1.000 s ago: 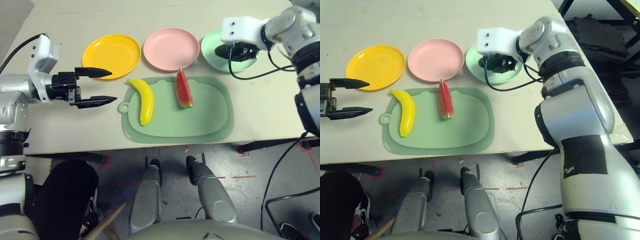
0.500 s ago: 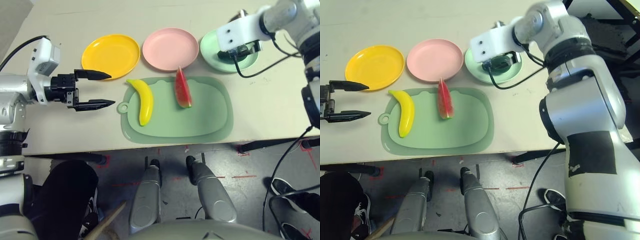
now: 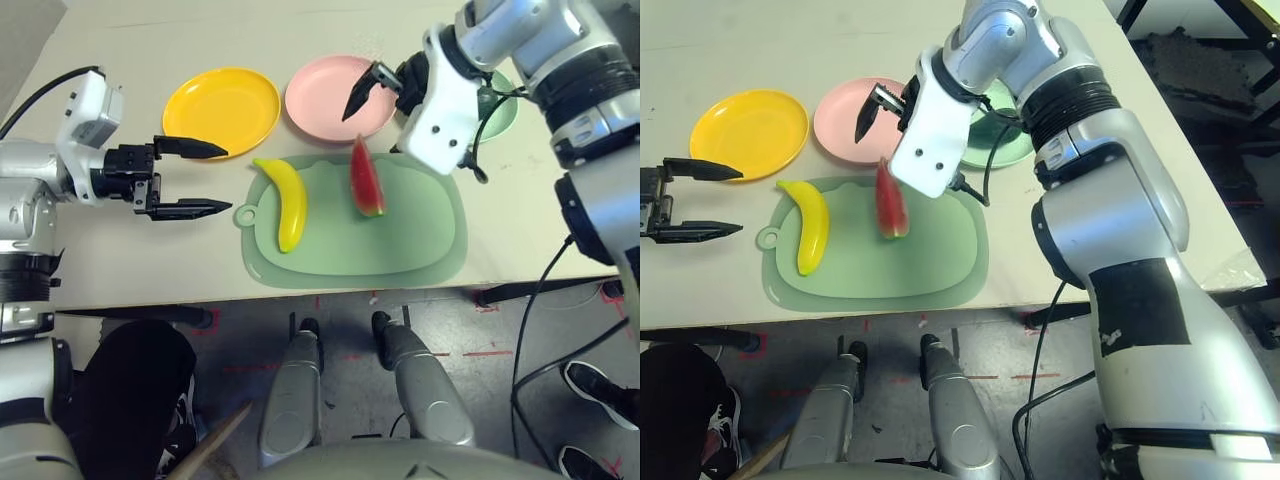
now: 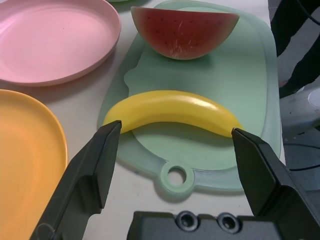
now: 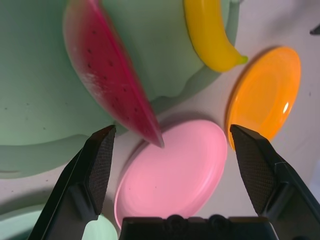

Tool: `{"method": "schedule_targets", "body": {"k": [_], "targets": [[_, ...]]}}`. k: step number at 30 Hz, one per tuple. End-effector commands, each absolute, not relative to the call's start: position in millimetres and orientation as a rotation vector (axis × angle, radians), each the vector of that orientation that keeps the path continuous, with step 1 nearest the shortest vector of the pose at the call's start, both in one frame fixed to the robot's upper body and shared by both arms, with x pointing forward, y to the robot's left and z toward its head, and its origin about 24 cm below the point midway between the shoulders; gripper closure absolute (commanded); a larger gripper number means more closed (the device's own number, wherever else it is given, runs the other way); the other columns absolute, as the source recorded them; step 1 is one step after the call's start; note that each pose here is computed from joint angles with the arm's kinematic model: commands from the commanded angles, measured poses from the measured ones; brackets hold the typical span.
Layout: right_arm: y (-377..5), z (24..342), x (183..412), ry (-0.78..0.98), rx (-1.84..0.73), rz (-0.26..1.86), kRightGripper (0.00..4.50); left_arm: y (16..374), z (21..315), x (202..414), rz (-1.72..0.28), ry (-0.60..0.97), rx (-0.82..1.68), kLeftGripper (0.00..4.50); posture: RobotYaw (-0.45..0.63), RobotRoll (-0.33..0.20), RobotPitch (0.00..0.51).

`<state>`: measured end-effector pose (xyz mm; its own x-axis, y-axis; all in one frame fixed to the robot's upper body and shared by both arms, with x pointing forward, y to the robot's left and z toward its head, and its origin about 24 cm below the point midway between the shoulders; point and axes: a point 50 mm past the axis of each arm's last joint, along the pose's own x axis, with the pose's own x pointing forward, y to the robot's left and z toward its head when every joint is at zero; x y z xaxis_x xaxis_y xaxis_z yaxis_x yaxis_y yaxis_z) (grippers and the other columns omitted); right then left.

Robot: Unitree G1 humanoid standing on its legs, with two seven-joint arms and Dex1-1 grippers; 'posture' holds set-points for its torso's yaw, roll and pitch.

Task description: Place the fruits into color-matched plates.

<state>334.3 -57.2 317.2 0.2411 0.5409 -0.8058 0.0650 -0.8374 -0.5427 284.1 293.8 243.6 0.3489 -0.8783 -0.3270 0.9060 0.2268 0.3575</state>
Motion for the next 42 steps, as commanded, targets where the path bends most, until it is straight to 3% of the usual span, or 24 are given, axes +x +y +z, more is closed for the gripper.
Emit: {"method": "schedule_targets", "body": {"k": [1,12,23,42], "targets": [[-55.1,308.3,336.0,-0.523,-2.160,1.658,0.06,297.0,240.7,281.7,-1.232,0.082,0.543,0.00,-0.07,0.000,0.336],[-54.6,279.6,345.3,-0.409,-2.217,1.694,0.06,298.3,242.8,282.0,-1.226,0.077,0.549,0.00,-0.06,0.000,0.339],[-48.0,259.6,345.1,-0.411,-2.215,1.761,0.06,299.6,243.8,280.6,-1.223,0.078,0.552,0.00,-0.05,0.000,0.338],[-55.6,242.9,349.7,-0.292,-2.178,1.796,0.06,298.3,242.7,278.9,-1.233,0.077,0.544,0.00,-0.05,0.000,0.338]]}}
